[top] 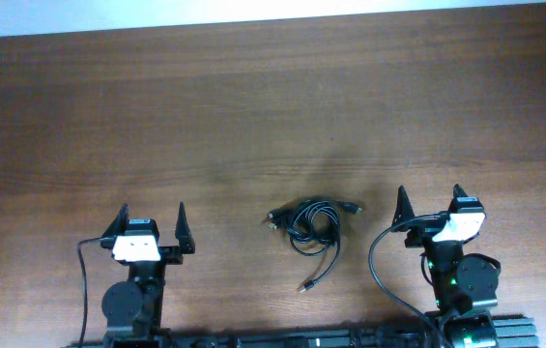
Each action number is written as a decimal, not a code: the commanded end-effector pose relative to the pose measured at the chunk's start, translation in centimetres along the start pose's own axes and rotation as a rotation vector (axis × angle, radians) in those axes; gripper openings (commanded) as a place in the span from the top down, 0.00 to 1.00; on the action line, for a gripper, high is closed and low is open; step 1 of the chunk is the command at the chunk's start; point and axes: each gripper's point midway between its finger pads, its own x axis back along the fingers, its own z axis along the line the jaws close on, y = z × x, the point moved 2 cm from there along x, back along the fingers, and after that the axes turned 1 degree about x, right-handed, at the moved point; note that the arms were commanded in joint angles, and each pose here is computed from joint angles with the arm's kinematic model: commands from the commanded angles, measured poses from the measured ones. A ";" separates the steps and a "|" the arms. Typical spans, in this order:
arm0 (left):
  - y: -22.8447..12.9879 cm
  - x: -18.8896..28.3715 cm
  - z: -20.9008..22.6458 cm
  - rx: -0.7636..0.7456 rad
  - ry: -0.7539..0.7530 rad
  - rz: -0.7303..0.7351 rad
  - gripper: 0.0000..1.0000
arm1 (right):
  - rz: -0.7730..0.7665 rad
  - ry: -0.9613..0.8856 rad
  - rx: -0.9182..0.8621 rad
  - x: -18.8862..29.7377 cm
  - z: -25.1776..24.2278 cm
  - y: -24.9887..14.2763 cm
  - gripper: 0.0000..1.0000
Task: Untangle cables
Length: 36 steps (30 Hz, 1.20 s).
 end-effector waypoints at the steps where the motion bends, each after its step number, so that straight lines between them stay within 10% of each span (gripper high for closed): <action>1: -0.2 0.0 -0.2 -0.014 -0.017 0.006 0.01 | 0.000 -0.018 0.004 0.0 -0.3 -0.1 0.01; 21: 2.5 -0.4 -2.1 -0.006 -0.140 0.142 0.01 | 0.000 -0.018 0.004 0.0 -0.3 -0.1 0.01; 36: 5.7 -6.8 -6.8 -0.041 -0.410 0.568 0.01 | 0.000 -0.018 0.004 0.0 -0.3 -0.1 0.01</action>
